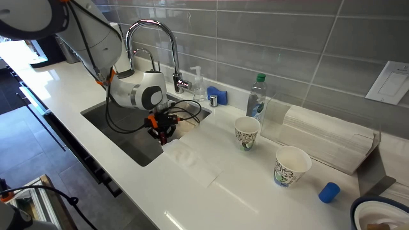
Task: Move the faucet head on the right to the left , remove the mug from the sink and then put it on the counter
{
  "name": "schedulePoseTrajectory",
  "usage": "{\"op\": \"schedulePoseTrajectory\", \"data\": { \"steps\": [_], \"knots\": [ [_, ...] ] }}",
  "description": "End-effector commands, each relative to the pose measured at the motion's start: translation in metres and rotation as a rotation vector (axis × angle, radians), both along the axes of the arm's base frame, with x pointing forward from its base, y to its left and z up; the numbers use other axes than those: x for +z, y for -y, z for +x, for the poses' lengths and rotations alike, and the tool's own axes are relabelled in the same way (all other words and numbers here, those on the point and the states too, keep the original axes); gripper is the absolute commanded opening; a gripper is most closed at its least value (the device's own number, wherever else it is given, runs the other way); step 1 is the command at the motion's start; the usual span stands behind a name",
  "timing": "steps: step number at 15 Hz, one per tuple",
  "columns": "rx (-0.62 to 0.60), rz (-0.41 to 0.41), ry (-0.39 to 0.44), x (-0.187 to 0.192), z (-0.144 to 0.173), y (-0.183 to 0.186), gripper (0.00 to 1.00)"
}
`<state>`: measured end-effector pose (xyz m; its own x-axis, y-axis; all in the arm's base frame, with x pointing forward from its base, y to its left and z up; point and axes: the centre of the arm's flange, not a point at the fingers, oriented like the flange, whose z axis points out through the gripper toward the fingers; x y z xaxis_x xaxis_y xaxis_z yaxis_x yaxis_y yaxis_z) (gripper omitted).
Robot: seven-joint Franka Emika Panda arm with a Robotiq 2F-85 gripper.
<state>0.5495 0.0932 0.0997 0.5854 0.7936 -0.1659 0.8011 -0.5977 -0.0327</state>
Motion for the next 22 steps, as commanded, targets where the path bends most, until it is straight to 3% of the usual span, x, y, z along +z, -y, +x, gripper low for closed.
{"op": "schedulePoseTrajectory", "data": {
  "steps": [1,10,19,20,21,22],
  "knots": [
    [0.0,-0.015,0.032,-0.002,0.005,-0.002,0.05],
    [-0.051,0.045,0.165,0.016,0.004,0.009,0.05],
    [-0.057,0.05,0.169,0.007,0.013,0.011,0.05],
    [-0.057,0.053,0.171,0.007,0.013,0.011,0.2],
    [-0.056,0.059,0.173,0.008,0.014,0.011,0.45],
    [-0.058,0.057,0.178,0.008,0.014,0.011,0.46]
  ]
}}
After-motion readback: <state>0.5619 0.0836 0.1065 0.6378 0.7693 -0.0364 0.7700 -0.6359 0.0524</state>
